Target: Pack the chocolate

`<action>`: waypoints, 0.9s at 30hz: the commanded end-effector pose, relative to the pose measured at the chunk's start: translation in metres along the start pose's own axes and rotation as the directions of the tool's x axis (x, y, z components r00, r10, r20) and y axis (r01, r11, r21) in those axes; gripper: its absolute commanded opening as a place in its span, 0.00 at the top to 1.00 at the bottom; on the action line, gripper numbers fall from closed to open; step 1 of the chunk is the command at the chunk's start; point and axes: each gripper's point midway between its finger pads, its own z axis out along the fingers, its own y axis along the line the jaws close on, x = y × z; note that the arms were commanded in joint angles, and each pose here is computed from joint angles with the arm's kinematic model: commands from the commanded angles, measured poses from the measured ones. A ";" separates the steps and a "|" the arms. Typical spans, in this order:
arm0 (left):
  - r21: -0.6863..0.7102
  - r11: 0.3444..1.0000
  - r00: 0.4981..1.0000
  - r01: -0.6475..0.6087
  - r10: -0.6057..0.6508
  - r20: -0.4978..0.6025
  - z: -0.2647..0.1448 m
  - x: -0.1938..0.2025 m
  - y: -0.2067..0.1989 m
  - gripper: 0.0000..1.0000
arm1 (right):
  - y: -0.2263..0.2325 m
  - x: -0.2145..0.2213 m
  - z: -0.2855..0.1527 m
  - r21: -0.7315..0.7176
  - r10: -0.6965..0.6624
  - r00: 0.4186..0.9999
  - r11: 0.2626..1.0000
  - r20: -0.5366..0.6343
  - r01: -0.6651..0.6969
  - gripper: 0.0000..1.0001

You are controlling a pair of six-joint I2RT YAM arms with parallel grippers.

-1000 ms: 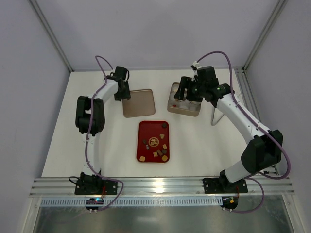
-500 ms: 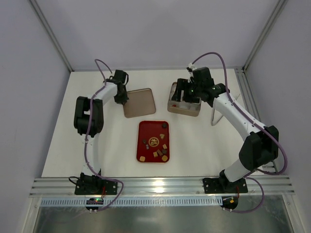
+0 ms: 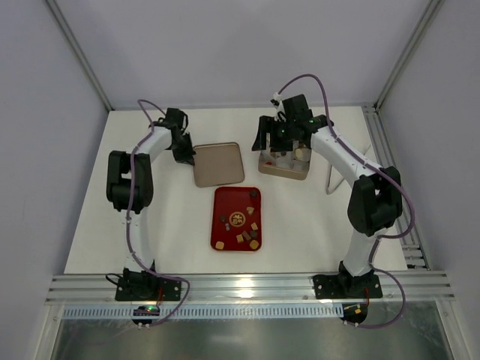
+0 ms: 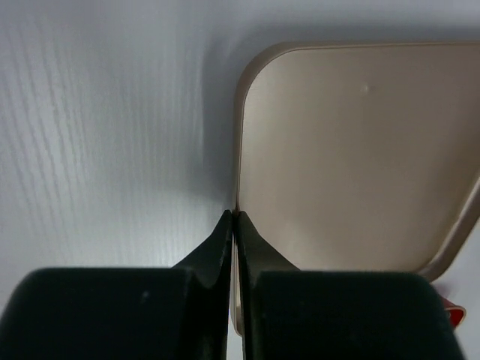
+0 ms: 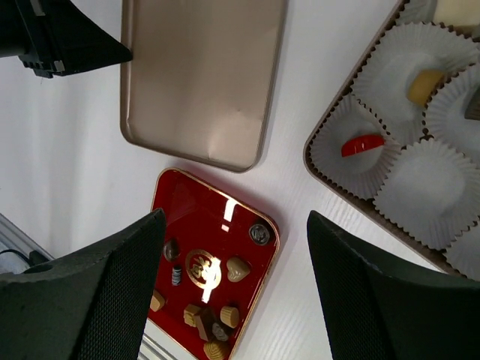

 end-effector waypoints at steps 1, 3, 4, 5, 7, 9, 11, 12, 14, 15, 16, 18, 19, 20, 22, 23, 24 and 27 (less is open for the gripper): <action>0.095 0.995 0.999 0.007 -0.012 0.051 -0.050 -0.017 -0.006 1.00 | 0.023 -0.024 0.002 -0.086 -0.037 0.999 0.996 0.028 0.040 0.23; 0.123 0.992 0.999 0.013 -0.019 0.048 -0.056 -0.018 -0.004 1.00 | 0.027 -0.027 0.008 -0.098 -0.043 0.999 0.994 0.018 0.045 0.24; 0.129 0.992 0.999 0.016 -0.022 0.050 -0.060 -0.017 -0.003 1.00 | 0.030 -0.033 0.012 -0.102 -0.045 0.999 0.994 0.016 0.046 0.25; 0.138 0.990 0.998 0.018 -0.025 0.050 -0.062 -0.017 -0.003 1.00 | 0.031 -0.033 0.016 -0.103 -0.048 0.999 0.993 0.010 0.049 0.25; 0.148 0.989 0.998 0.023 -0.031 0.050 -0.065 -0.017 -0.001 1.00 | 0.037 -0.034 0.027 -0.111 -0.052 0.999 0.993 -0.011 0.050 0.25; 0.174 0.984 0.998 0.036 -0.043 0.038 -0.067 -0.016 -0.001 1.00 | 0.041 -0.034 0.033 -0.120 -0.046 0.999 0.992 -0.025 0.043 0.25; 0.204 0.978 0.998 0.046 -0.053 0.031 -0.069 -0.016 -0.003 1.00 | 0.046 -0.030 0.044 -0.127 -0.043 0.998 0.991 -0.040 0.037 0.25; 0.210 0.976 0.998 0.055 -0.063 0.029 -0.070 -0.017 -0.002 1.00 | 0.050 -0.029 0.048 -0.133 -0.045 0.998 0.990 -0.048 0.039 0.25; 0.224 0.973 0.997 0.060 -0.067 0.025 -0.071 -0.017 -0.002 1.00 | 0.048 -0.021 0.062 -0.128 -0.037 0.996 0.991 -0.079 0.027 0.26; 0.240 0.969 0.997 0.063 -0.071 0.021 -0.072 -0.017 -0.004 1.00 | 0.048 -0.019 0.065 -0.125 -0.032 0.996 0.992 -0.087 0.021 0.26; 0.241 0.968 0.997 0.067 -0.073 0.019 -0.073 -0.017 -0.002 1.00 | 0.052 -0.017 0.068 -0.126 -0.038 0.995 0.992 -0.092 0.026 0.26; 0.266 0.961 0.997 0.071 -0.077 0.014 -0.074 -0.017 -0.005 1.00 | 0.050 -0.009 0.080 -0.116 -0.035 0.993 0.993 -0.113 0.022 0.26; 0.270 0.960 0.997 0.073 -0.079 0.013 -0.075 -0.017 -0.005 1.00 | 0.052 -0.009 0.083 -0.117 -0.042 0.993 0.993 -0.113 0.028 0.26; 0.273 0.959 0.997 0.077 -0.082 0.009 -0.075 -0.016 -0.005 1.00 | 0.050 -0.008 0.086 -0.109 -0.041 0.992 0.994 -0.117 0.028 0.26; 0.287 0.954 0.996 0.081 -0.089 0.015 -0.079 -0.019 -0.004 1.00 | 0.046 -0.003 0.093 -0.098 -0.034 0.990 0.995 -0.134 0.021 0.27; 0.292 0.953 0.996 0.085 -0.092 0.013 -0.080 -0.018 -0.005 1.00 | 0.044 -0.003 0.096 -0.094 -0.031 0.990 0.995 -0.135 0.018 0.27; 0.298 0.951 0.996 0.084 -0.091 0.012 -0.082 -0.017 -0.006 1.00 | 0.042 0.000 0.100 -0.090 -0.028 0.989 0.996 -0.143 0.016 0.27; 0.318 0.944 0.995 0.089 -0.098 0.011 -0.085 -0.017 -0.007 1.00 | 0.042 0.000 0.104 -0.094 -0.023 0.989 0.995 -0.146 0.009 0.27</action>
